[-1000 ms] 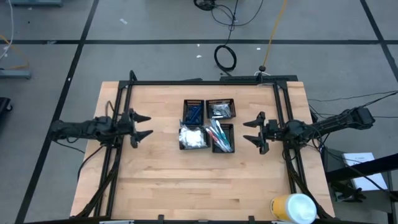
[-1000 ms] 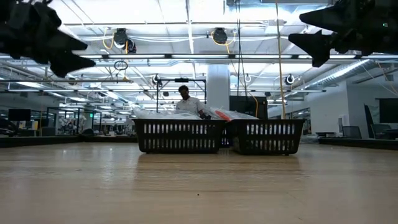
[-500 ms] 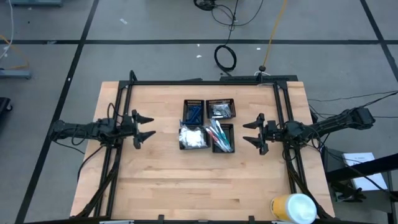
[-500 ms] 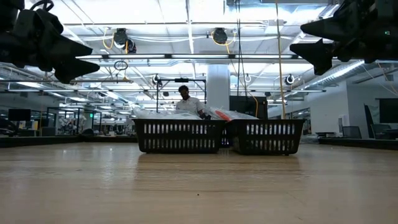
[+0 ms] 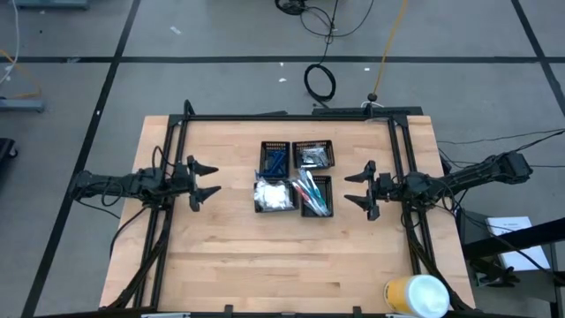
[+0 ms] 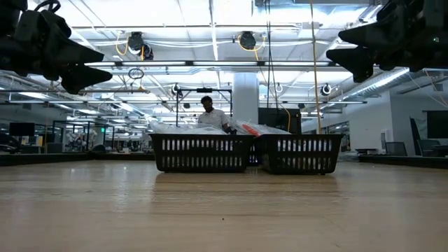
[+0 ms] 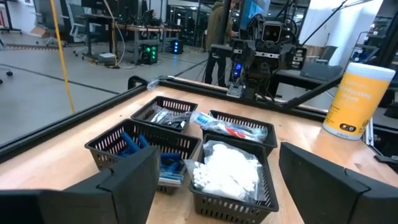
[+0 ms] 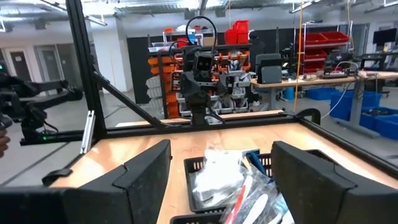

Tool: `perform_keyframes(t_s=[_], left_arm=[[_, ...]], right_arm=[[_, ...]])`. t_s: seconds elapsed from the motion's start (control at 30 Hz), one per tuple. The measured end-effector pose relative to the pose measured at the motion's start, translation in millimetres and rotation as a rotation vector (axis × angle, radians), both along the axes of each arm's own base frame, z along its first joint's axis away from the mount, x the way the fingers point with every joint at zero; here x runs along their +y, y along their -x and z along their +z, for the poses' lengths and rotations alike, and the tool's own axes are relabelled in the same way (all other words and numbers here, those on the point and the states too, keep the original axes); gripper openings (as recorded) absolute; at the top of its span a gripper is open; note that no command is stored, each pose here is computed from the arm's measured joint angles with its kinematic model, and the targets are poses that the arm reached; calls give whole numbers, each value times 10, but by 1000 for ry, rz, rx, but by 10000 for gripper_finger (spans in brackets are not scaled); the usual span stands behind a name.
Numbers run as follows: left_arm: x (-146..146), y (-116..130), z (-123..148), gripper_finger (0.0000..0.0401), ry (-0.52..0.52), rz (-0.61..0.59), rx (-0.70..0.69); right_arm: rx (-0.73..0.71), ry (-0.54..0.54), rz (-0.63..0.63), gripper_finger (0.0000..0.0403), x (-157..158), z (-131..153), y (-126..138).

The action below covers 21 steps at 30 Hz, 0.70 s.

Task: Pick & Place Travel size toiletries
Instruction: Return to Home Position

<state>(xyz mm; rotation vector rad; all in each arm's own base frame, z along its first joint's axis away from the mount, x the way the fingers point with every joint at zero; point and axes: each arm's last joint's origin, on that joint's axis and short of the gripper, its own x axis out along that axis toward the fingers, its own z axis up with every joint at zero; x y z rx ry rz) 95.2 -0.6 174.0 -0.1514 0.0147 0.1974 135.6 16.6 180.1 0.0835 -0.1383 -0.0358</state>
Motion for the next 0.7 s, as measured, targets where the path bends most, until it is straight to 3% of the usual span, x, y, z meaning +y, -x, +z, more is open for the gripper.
perform_keyframes(t_s=[0.23, 0.43, 0.7], left_arm=[[0, 0, 0, 308, 5, 0, -1], [0, 0, 0, 316, 3, 0, -1], [0, 0, 0, 324, -54, -1, 10]], right_arm=[[38, 96, -13, 263, 0, -34, -4], [83, 79, -8, 263, 1, -79, -7], [-3, 114, -19, 263, -11, 22, 61]])
